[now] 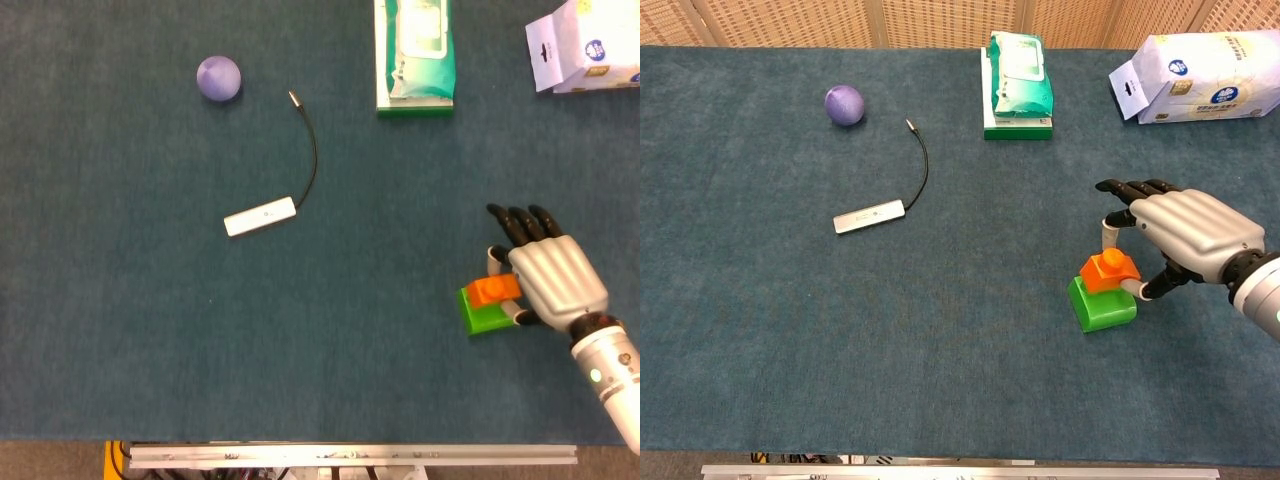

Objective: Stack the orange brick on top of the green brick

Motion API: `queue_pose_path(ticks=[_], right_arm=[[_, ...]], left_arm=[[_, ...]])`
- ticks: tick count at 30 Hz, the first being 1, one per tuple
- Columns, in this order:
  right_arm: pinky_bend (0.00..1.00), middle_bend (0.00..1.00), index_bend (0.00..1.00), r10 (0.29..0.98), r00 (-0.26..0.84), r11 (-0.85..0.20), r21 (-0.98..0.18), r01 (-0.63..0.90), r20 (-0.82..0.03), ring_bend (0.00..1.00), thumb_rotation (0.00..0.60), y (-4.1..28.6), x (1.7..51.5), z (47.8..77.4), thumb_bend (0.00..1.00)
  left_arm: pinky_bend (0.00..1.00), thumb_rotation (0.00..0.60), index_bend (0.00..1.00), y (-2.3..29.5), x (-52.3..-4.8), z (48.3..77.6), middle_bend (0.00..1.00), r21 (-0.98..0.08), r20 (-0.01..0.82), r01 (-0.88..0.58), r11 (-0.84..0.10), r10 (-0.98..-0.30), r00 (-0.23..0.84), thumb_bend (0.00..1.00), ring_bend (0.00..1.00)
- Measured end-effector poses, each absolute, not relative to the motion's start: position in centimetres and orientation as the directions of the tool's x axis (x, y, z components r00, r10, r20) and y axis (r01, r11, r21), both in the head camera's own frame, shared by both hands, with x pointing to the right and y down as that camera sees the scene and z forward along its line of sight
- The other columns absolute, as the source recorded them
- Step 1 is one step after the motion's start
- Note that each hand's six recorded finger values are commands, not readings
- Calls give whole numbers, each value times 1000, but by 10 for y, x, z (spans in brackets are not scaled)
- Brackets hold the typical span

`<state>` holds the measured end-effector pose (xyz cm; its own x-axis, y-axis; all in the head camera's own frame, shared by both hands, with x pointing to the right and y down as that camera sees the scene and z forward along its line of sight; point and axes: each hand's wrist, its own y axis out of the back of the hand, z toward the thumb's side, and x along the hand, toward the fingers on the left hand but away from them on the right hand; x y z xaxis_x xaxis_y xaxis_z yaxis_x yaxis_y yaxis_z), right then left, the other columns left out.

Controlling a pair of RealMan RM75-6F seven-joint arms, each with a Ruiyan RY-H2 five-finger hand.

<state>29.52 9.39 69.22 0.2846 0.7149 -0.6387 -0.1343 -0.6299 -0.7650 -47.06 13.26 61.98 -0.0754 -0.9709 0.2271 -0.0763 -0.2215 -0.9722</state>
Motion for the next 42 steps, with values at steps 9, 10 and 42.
queue_pose_path(ticks=[9, 10, 42], right_arm=[[0, 45, 481, 705, 293, -628, -761, -163, -646, 0, 600, 94, 294, 690, 323], [0, 45, 481, 704, 292, -629, -759, -167, -648, 0, 600, 95, 294, 690, 322], [0, 45, 355, 676, 321, -643, -744, -183, -663, 0, 600, 104, 296, 686, 311]], left_arm=[[546, 600, 535, 133, -471, 620, 505, -972, 228, -77, -222, -971, -76, 0, 448], [546, 600, 535, 133, -471, 620, 505, -972, 229, -77, -223, -971, -76, 0, 448], [545, 600, 535, 133, -471, 622, 505, -971, 231, -80, -225, -970, -80, 0, 448]])
